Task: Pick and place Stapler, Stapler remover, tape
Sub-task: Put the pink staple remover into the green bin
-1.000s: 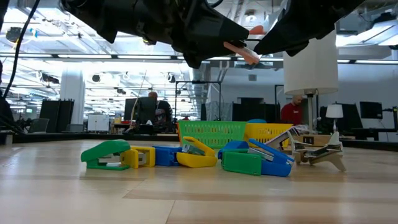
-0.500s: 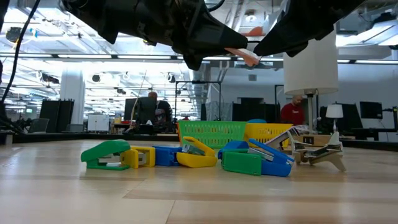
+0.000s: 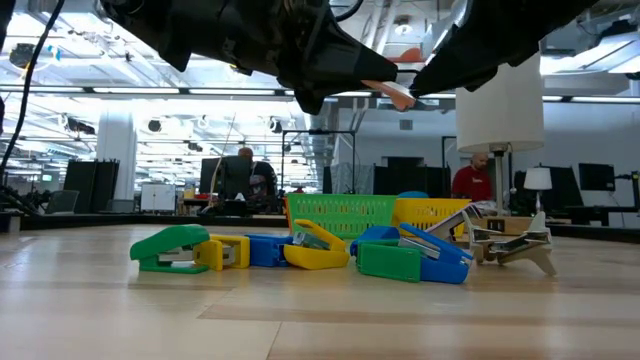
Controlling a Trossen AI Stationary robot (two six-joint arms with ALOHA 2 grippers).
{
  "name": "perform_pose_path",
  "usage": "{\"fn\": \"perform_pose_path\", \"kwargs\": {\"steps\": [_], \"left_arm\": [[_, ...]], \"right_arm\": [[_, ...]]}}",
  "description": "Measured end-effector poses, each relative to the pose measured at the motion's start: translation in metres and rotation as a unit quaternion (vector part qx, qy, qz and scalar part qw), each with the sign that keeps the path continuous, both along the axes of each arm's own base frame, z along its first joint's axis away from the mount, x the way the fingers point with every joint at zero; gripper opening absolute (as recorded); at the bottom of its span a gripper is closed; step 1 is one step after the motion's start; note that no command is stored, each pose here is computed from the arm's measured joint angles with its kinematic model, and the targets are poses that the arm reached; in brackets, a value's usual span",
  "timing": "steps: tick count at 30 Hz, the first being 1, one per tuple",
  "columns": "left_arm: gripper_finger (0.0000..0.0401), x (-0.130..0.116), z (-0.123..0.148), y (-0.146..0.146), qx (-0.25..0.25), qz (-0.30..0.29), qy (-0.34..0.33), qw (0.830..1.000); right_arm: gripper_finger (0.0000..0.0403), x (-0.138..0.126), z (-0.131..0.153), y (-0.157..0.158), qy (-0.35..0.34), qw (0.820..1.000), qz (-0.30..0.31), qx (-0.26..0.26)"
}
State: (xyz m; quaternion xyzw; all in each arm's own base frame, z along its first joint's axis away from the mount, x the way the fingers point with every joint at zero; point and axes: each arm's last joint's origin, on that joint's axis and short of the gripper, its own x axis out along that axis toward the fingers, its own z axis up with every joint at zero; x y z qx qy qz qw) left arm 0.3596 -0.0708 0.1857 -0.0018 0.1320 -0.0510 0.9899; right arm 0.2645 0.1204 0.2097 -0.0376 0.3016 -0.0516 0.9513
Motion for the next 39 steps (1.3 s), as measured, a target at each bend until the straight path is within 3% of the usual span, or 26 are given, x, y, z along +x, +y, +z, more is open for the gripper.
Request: {"fn": "perform_pose_path", "kwargs": {"steps": [8, 15, 21, 27, 33, 39], "left_arm": [[0.0037, 0.000, 0.000, 0.002, 0.002, 0.009, 0.001, 1.000], [0.0039, 0.000, -0.009, 0.025, 0.047, 0.125, 0.044, 0.990], [0.0040, -0.003, -0.020, 0.067, 0.055, 0.198, 0.109, 0.973], [0.0040, -0.006, -0.022, 0.109, 0.047, 0.253, 0.120, 0.959], [0.0051, -0.009, -0.026, 0.117, 0.031, 0.233, 0.127, 0.964], [0.0067, -0.016, -0.034, 0.119, 0.034, 0.279, 0.136, 0.950]], "right_arm": [[0.0173, -0.006, -0.018, -0.021, 0.056, 0.988, -0.132, -0.050], [0.0197, -0.002, -0.032, -0.036, 0.084, 0.976, -0.194, -0.051], [0.0200, -0.002, -0.032, -0.038, 0.085, 0.975, -0.198, -0.050], [0.0193, -0.002, -0.032, -0.036, 0.085, 0.976, -0.195, -0.049], [0.0190, -0.002, -0.032, -0.036, 0.085, 0.976, -0.195, -0.049], [0.0192, -0.002, -0.032, -0.036, 0.084, 0.976, -0.195, -0.048]]}}
